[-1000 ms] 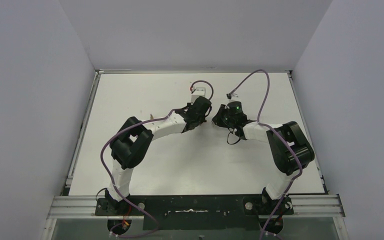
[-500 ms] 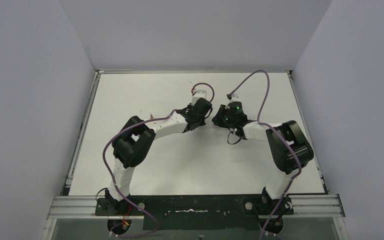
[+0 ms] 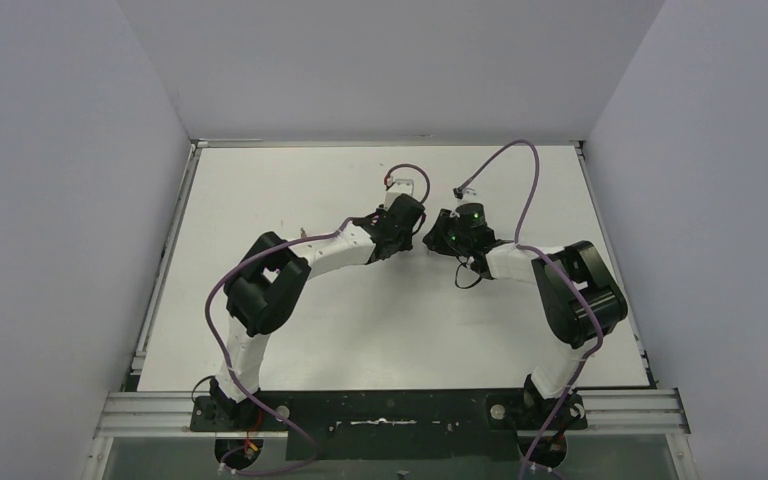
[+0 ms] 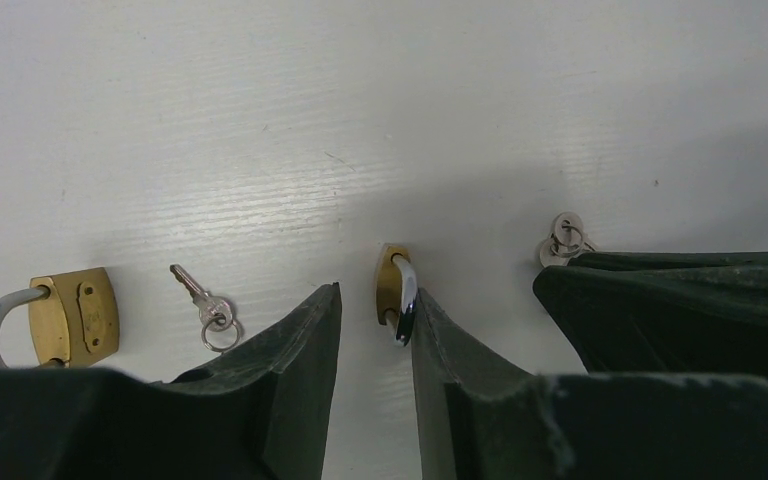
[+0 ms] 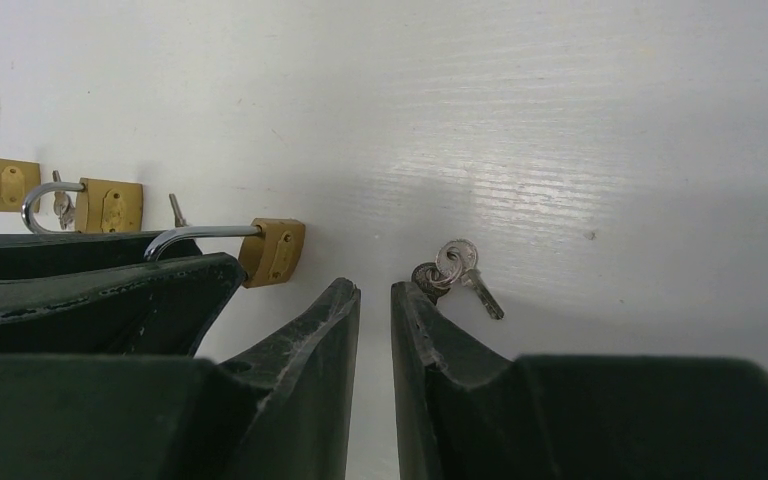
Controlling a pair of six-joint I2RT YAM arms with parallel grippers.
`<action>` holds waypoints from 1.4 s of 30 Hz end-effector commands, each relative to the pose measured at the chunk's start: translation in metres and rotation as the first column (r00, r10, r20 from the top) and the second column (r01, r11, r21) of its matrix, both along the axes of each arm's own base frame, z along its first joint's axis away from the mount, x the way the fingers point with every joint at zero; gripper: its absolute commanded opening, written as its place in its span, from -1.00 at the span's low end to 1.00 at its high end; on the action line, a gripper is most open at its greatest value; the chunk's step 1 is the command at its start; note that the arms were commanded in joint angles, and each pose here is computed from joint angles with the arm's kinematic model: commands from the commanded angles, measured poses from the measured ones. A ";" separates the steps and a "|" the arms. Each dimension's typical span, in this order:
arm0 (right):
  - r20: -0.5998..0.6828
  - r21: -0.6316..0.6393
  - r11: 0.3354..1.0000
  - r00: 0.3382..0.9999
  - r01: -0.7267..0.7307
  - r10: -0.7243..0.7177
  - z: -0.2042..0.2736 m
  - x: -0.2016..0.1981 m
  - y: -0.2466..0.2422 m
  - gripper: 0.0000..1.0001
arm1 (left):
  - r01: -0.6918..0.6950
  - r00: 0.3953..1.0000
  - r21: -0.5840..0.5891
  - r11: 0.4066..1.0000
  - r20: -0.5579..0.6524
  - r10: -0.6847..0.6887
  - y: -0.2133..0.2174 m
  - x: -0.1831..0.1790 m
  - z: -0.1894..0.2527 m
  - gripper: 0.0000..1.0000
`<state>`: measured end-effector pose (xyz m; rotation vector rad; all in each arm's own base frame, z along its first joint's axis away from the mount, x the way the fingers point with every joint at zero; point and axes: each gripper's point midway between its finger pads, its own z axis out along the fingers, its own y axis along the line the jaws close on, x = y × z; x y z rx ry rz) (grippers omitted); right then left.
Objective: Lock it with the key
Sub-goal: Place the key at the center of the board.
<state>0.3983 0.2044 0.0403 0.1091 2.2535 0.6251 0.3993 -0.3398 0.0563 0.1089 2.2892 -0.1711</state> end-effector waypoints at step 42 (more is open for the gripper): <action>0.077 0.081 0.997 0.997 0.013 -0.019 0.021 0.021 -0.006 -0.62 | -0.017 0.999 -0.048 0.999 -0.029 0.016 -0.015 0.019 -0.013 -0.83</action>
